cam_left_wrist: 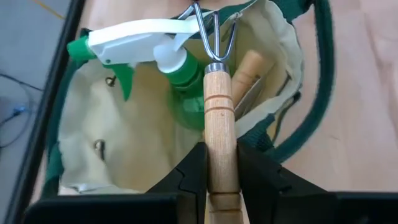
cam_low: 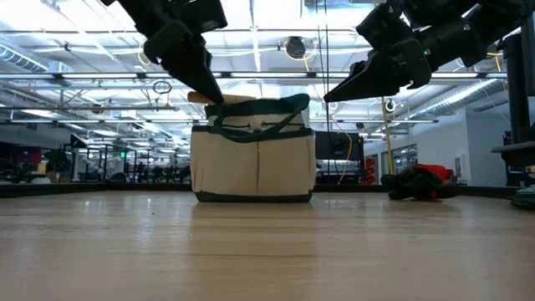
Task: Pick & Place Garden tools in Gardening bag
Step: Put the brown hand rake into the brown gardening bag
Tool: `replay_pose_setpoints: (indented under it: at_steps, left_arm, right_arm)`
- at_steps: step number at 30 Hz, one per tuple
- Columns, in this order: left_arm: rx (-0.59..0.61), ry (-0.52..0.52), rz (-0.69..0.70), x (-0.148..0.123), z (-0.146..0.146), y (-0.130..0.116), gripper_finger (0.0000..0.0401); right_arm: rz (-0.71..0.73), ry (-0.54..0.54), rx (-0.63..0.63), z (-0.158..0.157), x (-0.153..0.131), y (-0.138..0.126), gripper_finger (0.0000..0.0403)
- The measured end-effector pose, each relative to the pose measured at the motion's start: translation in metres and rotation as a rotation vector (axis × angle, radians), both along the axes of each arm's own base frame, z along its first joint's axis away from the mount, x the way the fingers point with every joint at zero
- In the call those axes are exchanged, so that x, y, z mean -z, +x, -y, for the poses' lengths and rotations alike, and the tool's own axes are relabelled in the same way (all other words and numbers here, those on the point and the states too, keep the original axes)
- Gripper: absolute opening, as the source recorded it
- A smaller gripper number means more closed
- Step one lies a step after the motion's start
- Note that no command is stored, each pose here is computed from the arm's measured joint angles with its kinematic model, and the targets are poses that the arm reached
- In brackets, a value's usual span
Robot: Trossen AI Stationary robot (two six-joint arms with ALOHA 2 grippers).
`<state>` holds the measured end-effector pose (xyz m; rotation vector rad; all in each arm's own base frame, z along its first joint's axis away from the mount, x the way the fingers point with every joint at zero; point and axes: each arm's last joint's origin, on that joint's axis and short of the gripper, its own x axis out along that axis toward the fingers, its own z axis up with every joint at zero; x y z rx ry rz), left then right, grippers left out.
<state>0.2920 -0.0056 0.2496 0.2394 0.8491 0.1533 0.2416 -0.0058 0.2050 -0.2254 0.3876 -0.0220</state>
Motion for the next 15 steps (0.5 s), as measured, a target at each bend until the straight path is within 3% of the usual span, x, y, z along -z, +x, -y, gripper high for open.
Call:
replay_pose_setpoints:
  at_steps: [10,15]
  left_arm:
    - [0.038,0.092,0.090,-0.009,0.013,0.004,0.0072]
    - [0.055,0.117,0.069,-0.011,0.021,-0.002,0.0072]
  right_arm:
    - [0.000,0.001,0.000,0.000,0.000,0.000,0.0183]
    - [0.000,0.001,0.000,0.000,0.000,0.000,0.0183]
